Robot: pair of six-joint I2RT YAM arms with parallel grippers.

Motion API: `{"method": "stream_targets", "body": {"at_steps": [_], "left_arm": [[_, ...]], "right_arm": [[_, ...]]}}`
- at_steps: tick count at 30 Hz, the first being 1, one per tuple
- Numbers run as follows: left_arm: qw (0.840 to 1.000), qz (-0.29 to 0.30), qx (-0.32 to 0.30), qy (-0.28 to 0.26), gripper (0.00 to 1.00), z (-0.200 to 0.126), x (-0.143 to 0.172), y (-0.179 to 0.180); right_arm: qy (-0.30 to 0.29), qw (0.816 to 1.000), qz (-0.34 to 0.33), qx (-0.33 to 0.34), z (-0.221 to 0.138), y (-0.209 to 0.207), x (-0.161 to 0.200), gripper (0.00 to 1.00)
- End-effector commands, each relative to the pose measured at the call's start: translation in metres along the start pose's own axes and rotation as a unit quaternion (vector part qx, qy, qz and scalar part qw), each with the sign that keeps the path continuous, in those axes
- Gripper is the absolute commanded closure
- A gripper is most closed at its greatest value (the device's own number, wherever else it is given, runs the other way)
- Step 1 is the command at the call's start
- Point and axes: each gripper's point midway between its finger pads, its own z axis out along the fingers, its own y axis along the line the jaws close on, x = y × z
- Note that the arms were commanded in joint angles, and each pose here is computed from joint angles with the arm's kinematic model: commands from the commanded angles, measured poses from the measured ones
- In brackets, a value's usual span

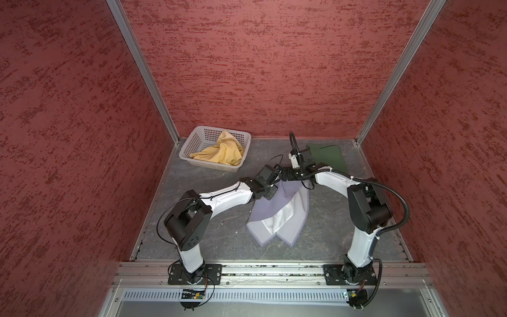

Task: Fold and stack skirts
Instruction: Flatten out the skirt at the center of the table.

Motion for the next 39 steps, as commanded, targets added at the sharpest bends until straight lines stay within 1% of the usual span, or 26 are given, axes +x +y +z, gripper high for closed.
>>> {"method": "stream_targets", "body": {"at_steps": [1,3,6,8,9,10,11,14,16,17,18,21,24,29,32,35,39], "left_arm": [[1.0,-0.011,0.013,-0.021,0.99,-0.005,-0.003,-0.004],[0.999,-0.016,0.018,-0.029,0.93,-0.007,-0.004,-0.004],[0.999,-0.028,0.021,-0.033,0.89,-0.008,-0.004,-0.004],[0.998,-0.039,0.022,-0.034,0.87,-0.008,-0.004,-0.002],[0.998,-0.045,0.023,-0.035,0.87,-0.008,-0.003,-0.001],[0.998,-0.052,0.022,-0.035,0.87,-0.007,-0.003,0.0],[0.997,-0.06,0.022,-0.034,0.87,-0.007,-0.003,0.002],[0.996,-0.085,0.018,-0.03,0.88,-0.006,-0.002,0.01],[0.995,-0.096,0.014,-0.031,0.89,-0.007,-0.002,0.016],[0.994,-0.104,0.011,-0.032,0.9,-0.008,-0.003,0.021],[0.994,-0.108,0.009,-0.032,0.9,-0.009,-0.004,0.025],[0.992,-0.12,-0.003,-0.038,0.91,-0.013,-0.015,0.042],[0.992,-0.111,-0.015,-0.055,0.91,-0.019,-0.036,0.057],[0.992,-0.077,-0.036,-0.097,0.91,-0.032,-0.092,0.078],[0.99,-0.051,-0.03,-0.13,0.89,-0.039,-0.128,0.077],[0.988,-0.022,-0.02,-0.152,0.86,-0.039,-0.152,0.069],[0.988,-0.011,-0.014,-0.156,0.84,-0.028,-0.164,0.063]], "right_arm": [[-0.009,1.0,0.002,-0.016,0.008,0.009,-0.009,0.05],[-0.003,1.0,0.002,-0.021,0.013,0.01,-0.006,0.05],[0.003,1.0,0.005,-0.023,0.021,0.01,-0.004,0.07],[0.009,1.0,0.007,-0.018,0.026,0.008,-0.002,0.12],[0.014,1.0,0.007,-0.017,0.028,0.008,0.0,0.17],[0.015,1.0,0.008,-0.016,0.029,0.008,0.0,0.23],[0.017,1.0,0.009,-0.016,0.03,0.007,0.0,0.33],[0.019,1.0,0.006,-0.023,0.028,0.011,-0.002,0.67],[0.017,1.0,0.001,-0.021,0.024,0.011,-0.006,0.86],[0.016,1.0,-0.002,-0.018,0.02,0.011,-0.008,0.95],[0.013,1.0,-0.004,-0.016,0.016,0.011,-0.011,0.99],[0.002,1.0,-0.016,-0.017,-0.002,0.015,-0.017,1.0],[-0.01,1.0,-0.023,-0.016,-0.023,0.017,-0.018,1.0],[-0.025,0.999,-0.017,-0.04,-0.053,0.025,-0.004,1.0],[-0.026,0.998,-0.004,-0.064,-0.065,0.031,0.011,1.0],[-0.017,0.996,0.008,-0.084,-0.072,0.036,0.029,0.98],[0.0,0.994,0.021,-0.104,-0.074,0.041,0.05,0.94]]}}
